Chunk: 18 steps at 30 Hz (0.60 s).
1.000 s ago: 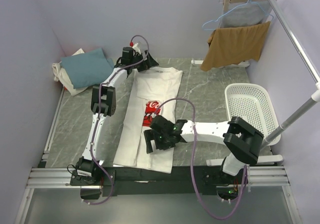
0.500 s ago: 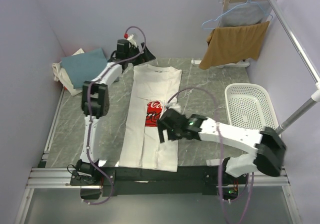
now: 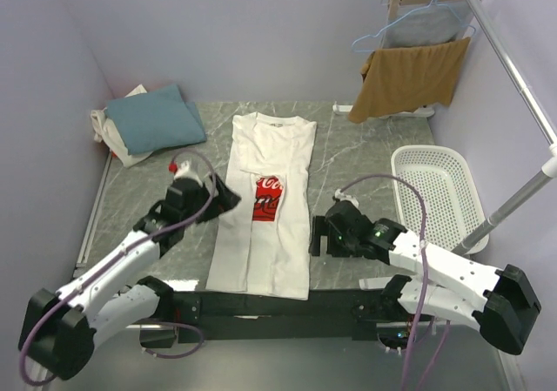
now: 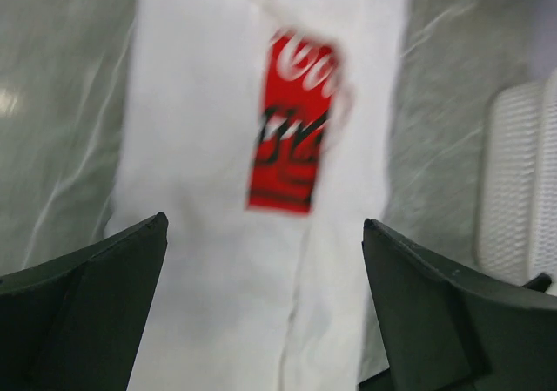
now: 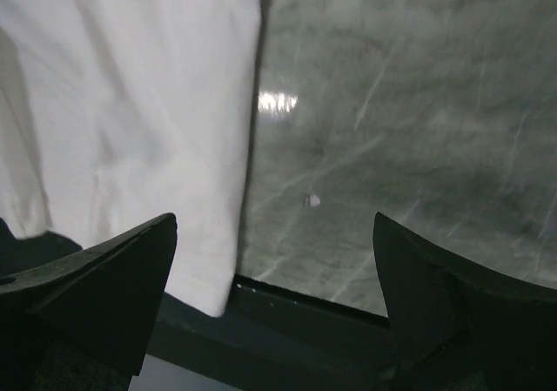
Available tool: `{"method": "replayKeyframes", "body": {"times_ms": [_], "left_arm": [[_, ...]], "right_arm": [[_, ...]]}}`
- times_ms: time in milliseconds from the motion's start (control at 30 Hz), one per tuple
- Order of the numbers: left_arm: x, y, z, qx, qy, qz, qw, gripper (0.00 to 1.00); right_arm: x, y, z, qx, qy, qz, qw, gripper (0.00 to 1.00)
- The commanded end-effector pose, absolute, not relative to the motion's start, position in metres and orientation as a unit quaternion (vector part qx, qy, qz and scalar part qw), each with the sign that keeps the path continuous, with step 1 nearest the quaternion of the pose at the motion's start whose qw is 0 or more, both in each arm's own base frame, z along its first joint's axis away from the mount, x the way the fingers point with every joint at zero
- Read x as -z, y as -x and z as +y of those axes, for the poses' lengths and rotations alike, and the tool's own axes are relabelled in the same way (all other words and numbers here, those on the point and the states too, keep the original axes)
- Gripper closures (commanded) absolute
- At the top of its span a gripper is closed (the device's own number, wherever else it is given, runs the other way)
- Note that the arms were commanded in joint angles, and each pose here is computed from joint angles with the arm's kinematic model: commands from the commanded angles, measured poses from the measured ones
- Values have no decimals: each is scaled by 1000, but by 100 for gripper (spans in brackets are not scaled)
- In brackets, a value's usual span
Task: Fold and stack the t-shirts
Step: Grab the bottom of the folded rectangular tshirt with both arms
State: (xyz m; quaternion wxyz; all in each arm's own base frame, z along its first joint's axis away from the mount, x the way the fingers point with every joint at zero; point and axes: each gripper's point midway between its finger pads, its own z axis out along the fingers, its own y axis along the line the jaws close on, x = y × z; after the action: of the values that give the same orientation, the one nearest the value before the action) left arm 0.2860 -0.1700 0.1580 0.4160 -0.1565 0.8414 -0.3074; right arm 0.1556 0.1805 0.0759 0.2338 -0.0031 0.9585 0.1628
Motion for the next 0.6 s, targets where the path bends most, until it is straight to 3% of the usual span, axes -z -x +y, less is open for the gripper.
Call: {"method": "replayKeyframes", "body": {"times_ms": [0, 200, 567], "left_arm": [[-117, -235, -141, 248, 237, 860, 378, 1], [-63, -176, -138, 233, 278, 885, 292, 1], [-26, -119, -133, 181, 303, 909, 221, 1]], "right_arm": [[-73, -135, 199, -233, -11, 948, 215, 0], [-56, -107, 212, -251, -6, 952, 175, 0], [-26, -77, 237, -260, 8, 959, 111, 3]]}}
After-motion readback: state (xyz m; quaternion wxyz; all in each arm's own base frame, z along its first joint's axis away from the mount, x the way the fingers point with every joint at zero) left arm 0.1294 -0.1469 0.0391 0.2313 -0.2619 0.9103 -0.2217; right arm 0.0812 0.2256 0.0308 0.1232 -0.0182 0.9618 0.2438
